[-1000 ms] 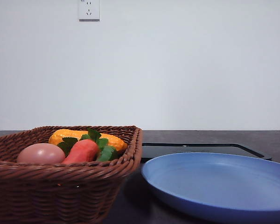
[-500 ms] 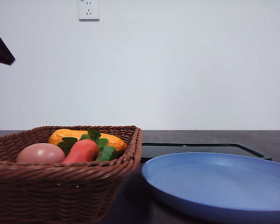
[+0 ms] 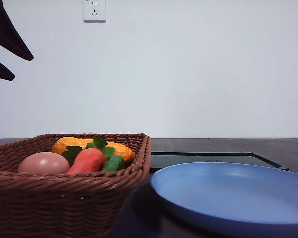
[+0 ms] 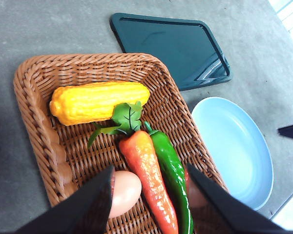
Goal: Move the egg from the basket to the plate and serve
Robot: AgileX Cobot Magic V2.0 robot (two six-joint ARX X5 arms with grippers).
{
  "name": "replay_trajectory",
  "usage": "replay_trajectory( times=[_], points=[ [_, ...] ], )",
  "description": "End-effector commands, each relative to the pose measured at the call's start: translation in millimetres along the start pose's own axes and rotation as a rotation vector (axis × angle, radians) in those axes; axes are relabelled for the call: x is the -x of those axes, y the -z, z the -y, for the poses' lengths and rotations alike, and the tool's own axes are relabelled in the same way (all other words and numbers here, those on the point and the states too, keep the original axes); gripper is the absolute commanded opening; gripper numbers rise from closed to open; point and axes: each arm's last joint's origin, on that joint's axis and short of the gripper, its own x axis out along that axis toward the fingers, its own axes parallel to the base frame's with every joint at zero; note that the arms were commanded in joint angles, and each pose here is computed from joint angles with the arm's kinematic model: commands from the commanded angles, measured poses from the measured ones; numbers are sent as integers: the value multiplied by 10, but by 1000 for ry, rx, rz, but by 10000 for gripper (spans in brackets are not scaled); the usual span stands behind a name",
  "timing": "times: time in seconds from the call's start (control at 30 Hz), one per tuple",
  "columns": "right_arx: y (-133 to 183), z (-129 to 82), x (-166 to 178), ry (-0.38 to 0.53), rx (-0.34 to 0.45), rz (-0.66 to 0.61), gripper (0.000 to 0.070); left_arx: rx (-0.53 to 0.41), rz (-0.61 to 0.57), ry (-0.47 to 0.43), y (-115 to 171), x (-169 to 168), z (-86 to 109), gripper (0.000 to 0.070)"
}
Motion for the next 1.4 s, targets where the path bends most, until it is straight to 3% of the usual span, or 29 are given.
replay_trajectory(
  times=[0.0, 0.4, 0.5, 0.6, 0.7, 0.8, 0.87, 1.03, 1.37],
  points=[
    [2, 19, -68, -16, -32, -3, 202, -19, 12, 11, -41, 3, 17, 294],
    [-66, 37, -455, -66, -55, -76, 169, -14, 10, 11, -40, 3, 17, 294],
    [-87, 58, -521, -67, -81, -82, 112, -13, 9, 10, -38, 3, 16, 293],
    [-96, 68, -547, -65, -86, -83, 6, -13, 7, 10, -37, 3, 17, 294],
    [-102, 63, -539, -67, -85, -76, 0, -14, 8, 10, -38, 3, 17, 295],
    [-103, 49, -508, -72, -84, -65, 0, -34, 9, 15, -46, 5, 31, 355],
    [-110, 32, -472, -78, -84, -46, 0, -74, 6, 25, -54, 2, 61, 393],
    [-126, -43, -330, -107, -74, 21, 0, -193, -43, 37, -106, 14, 201, 398],
    [-113, -159, 88, -145, -35, 188, 0, -608, -344, -167, -319, -99, 607, 398]
  ],
)
